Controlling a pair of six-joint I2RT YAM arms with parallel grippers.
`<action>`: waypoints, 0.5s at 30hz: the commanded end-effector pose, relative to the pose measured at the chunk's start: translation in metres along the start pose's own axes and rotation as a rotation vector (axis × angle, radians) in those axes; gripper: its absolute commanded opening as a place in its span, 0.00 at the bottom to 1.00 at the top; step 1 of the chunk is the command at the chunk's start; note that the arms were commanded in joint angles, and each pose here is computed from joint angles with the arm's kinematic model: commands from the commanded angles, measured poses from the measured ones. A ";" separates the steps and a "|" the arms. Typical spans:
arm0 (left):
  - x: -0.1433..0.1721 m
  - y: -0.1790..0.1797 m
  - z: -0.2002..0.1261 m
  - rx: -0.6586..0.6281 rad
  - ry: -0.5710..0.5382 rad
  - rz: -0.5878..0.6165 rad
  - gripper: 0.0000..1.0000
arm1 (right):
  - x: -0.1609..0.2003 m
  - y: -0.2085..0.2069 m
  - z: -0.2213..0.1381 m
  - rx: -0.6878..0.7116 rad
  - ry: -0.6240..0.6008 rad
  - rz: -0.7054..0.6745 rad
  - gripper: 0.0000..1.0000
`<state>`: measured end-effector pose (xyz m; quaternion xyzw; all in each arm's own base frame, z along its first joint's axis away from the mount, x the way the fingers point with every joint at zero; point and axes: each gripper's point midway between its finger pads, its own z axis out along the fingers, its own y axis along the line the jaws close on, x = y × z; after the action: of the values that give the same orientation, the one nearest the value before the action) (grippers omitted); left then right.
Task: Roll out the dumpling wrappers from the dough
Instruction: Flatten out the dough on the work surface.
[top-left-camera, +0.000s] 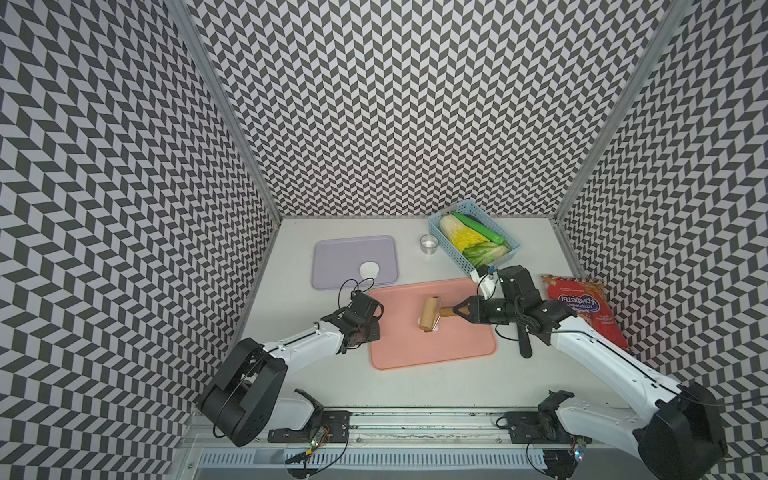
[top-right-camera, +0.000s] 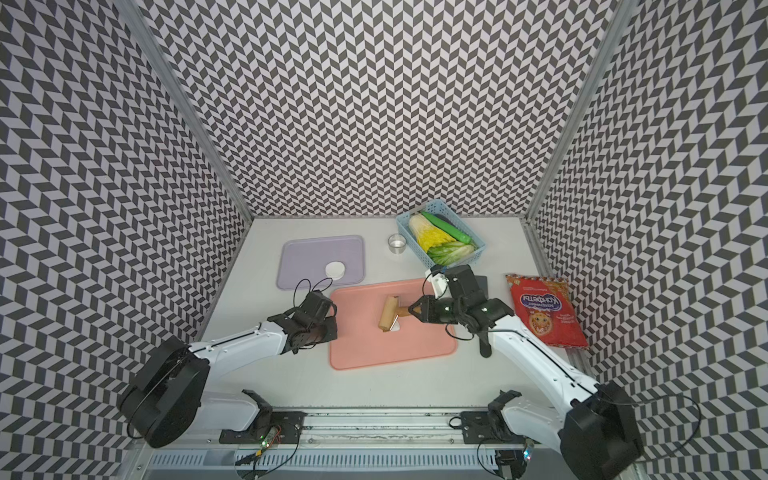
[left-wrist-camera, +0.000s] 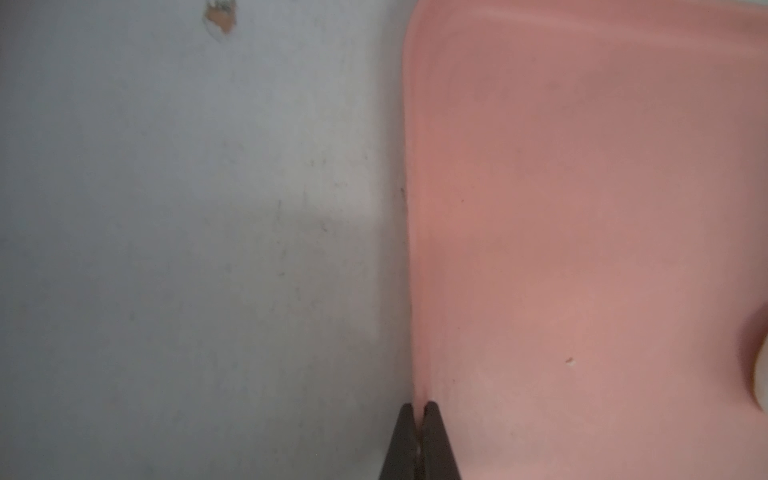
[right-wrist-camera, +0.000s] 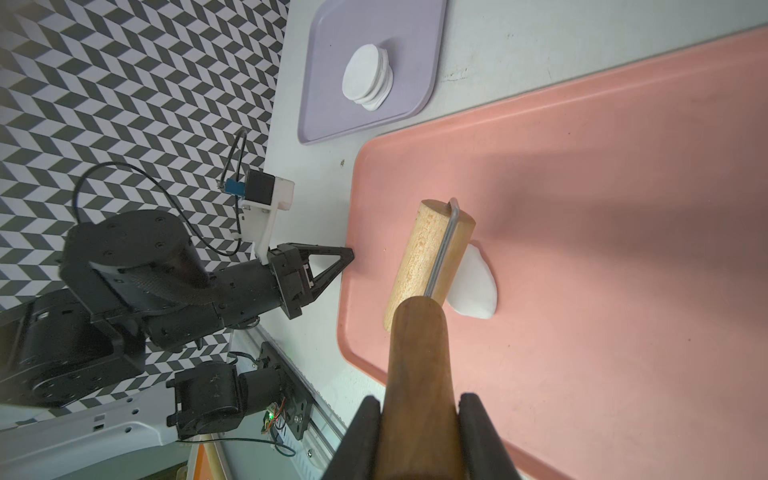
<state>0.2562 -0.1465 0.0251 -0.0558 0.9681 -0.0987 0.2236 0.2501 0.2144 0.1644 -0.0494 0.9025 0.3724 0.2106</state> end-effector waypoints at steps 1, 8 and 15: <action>0.009 0.003 -0.002 -0.019 0.008 0.061 0.00 | -0.016 0.005 -0.004 -0.022 -0.052 -0.028 0.00; 0.009 0.005 -0.001 -0.040 0.007 0.063 0.00 | 0.000 -0.005 -0.004 -0.016 0.004 -0.007 0.00; 0.010 0.008 0.002 -0.061 0.018 0.061 0.00 | 0.015 -0.019 -0.008 0.017 0.002 0.018 0.00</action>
<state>0.2531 -0.1494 0.0248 -0.0454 0.9684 -0.0949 0.2261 0.2359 0.1958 0.1438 -0.0303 0.9152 0.3571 0.1843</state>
